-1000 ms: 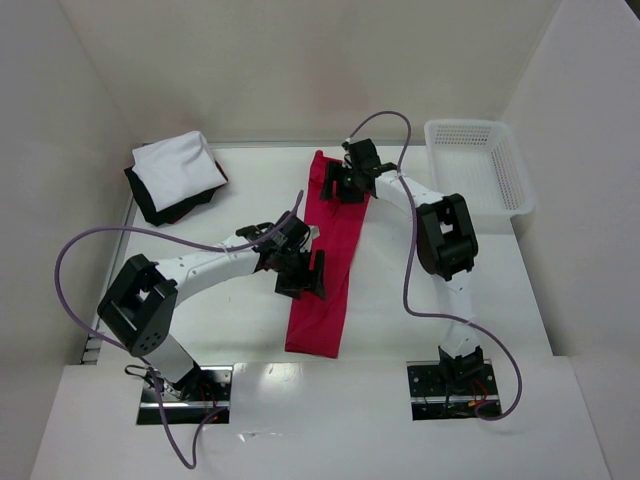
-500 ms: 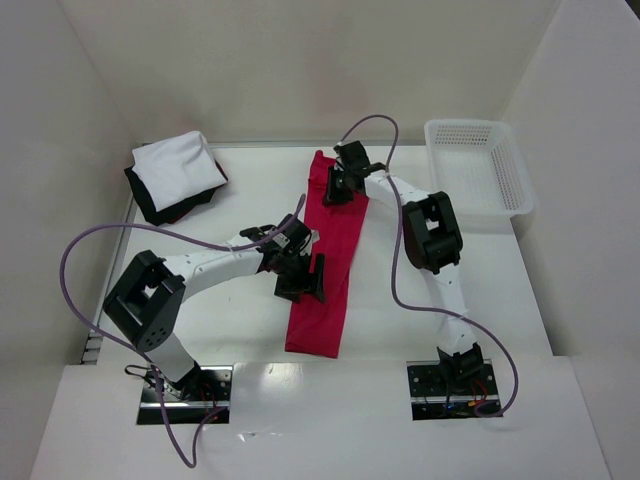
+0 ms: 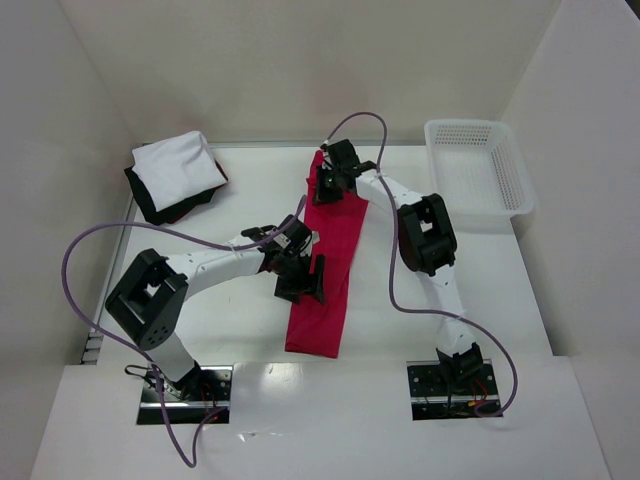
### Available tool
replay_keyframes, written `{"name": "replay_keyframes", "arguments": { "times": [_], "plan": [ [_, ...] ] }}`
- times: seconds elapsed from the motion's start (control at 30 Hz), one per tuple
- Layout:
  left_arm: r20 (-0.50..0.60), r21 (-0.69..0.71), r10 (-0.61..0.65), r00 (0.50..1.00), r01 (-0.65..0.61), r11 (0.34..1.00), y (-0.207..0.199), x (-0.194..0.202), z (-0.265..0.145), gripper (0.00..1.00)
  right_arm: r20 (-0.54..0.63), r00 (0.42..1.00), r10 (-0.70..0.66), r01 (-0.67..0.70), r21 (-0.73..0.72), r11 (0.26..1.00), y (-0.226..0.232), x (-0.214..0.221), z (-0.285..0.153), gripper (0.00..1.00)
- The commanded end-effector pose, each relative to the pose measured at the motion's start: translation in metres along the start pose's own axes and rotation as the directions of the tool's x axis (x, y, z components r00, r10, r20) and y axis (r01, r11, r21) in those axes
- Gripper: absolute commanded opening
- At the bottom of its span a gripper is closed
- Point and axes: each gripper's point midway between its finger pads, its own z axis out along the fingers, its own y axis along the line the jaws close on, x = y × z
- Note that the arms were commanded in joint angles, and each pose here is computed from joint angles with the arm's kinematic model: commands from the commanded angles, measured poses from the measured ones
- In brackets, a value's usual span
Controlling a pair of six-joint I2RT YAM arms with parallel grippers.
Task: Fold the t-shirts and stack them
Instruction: Rotate the tshirt 90 degrees
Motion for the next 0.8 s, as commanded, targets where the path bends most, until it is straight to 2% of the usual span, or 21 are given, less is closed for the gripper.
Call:
{"name": "replay_keyframes", "arguments": {
  "times": [0.0, 0.1, 0.13, 0.3, 0.37, 0.47, 0.57, 0.67, 0.77],
  "plan": [
    [-0.028, -0.006, -0.003, 1.0, 0.003, 1.0, 0.002, 0.007, 0.003, 0.78, 0.043, 0.998, -0.054, 0.057, -0.059, 0.997, 0.036, -0.017, -0.01, 0.09],
    [-0.033, -0.011, -0.015, 0.999, 0.015, 1.0, 0.004, 0.01, 0.001, 0.82, 0.062, 0.997, -0.055, 0.056, -0.025, 0.998, 0.034, -0.024, -0.02, 0.28],
    [-0.031, 0.002, -0.012, 0.999, 0.012, 1.0, 0.001, 0.011, -0.001, 0.82, 0.059, 0.997, -0.054, 0.056, -0.024, 0.998, 0.034, -0.022, -0.023, 0.41],
    [-0.063, 0.038, -0.013, 0.998, 0.015, 0.999, -0.003, 0.023, -0.01, 0.81, 0.137, 0.988, -0.067, 0.069, -0.008, 0.998, 0.042, -0.034, -0.061, 0.62],
    [-0.08, 0.035, 0.003, 0.997, 0.0, 0.999, -0.001, 0.041, -0.017, 0.81, 0.182, 0.981, -0.069, 0.074, -0.019, 0.997, 0.048, -0.046, -0.087, 0.71],
    [-0.079, 0.053, -0.001, 0.997, 0.005, 0.999, -0.001, 0.051, -0.029, 0.8, 0.222, 0.974, -0.048, 0.051, -0.01, 0.999, 0.043, -0.051, -0.117, 0.8],
    [-0.088, 0.065, -0.009, 0.996, 0.015, 0.998, 0.001, 0.06, -0.033, 0.72, 0.247, 0.969, -0.015, 0.021, -0.02, 1.0, 0.034, -0.042, -0.141, 0.81],
    [-0.11, 0.082, -0.01, 0.994, 0.019, 0.996, -0.002, 0.067, -0.031, 0.6, 0.227, 0.974, -0.009, 0.006, 0.012, 1.0, 0.021, -0.019, -0.142, 0.81],
    [-0.137, 0.085, 0.005, 0.99, 0.006, 0.996, -0.005, 0.073, -0.025, 0.55, 0.192, 0.981, -0.002, -0.001, 0.018, 1.0, 0.014, -0.003, -0.138, 0.81]
  ]
}}
